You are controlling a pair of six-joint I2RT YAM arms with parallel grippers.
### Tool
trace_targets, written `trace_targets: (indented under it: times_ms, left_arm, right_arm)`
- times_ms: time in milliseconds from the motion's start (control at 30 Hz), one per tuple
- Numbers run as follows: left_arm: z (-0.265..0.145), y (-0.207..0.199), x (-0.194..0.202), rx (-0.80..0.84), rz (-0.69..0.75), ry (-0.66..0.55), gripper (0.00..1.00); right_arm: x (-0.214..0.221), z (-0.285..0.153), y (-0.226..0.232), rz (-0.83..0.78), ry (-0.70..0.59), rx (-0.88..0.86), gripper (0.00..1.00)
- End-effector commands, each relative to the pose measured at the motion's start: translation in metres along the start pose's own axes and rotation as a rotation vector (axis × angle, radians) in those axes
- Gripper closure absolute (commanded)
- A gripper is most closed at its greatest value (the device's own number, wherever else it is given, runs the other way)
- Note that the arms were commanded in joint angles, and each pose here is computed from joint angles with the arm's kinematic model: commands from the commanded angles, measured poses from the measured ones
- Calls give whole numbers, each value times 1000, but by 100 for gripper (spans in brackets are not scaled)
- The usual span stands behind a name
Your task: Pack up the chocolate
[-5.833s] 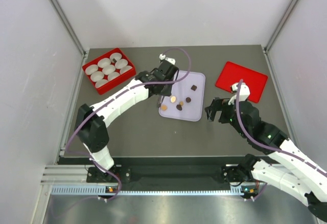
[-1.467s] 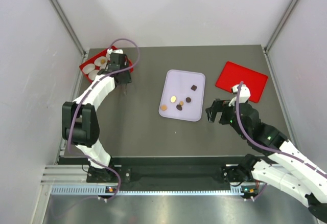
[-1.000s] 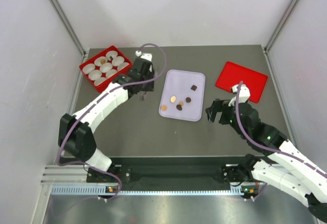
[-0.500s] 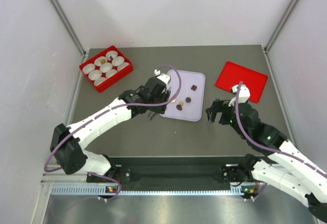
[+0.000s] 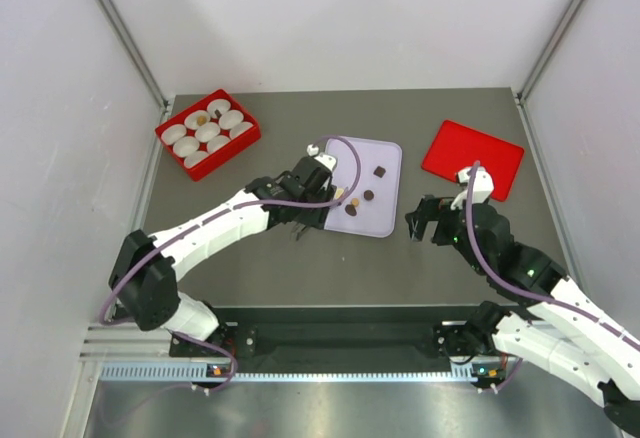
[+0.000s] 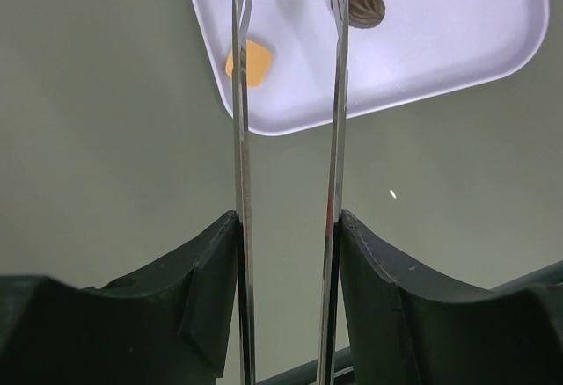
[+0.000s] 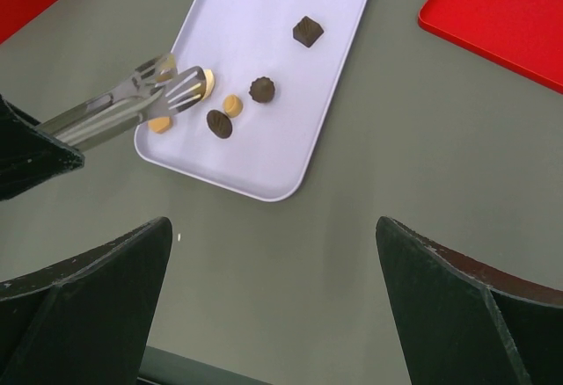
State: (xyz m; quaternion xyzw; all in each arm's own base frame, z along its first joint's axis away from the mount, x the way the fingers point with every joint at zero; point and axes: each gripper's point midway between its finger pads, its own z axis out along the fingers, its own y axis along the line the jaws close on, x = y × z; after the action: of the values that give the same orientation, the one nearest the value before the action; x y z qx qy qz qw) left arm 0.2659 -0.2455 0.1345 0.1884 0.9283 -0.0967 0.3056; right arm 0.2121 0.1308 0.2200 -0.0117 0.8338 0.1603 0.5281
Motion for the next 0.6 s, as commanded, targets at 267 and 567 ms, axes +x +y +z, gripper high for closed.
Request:
trace_targets:
  times_ms: [267,567]
  left_arm:
    - [25,-9,4,13,-30,18,50]
    - [24,-7,-2,-7,-30,-3,57]
  right_arm:
    - [-10,-2,2,18,-28,3,0]
    - [-8,-2,1,30,-29,-2,0]
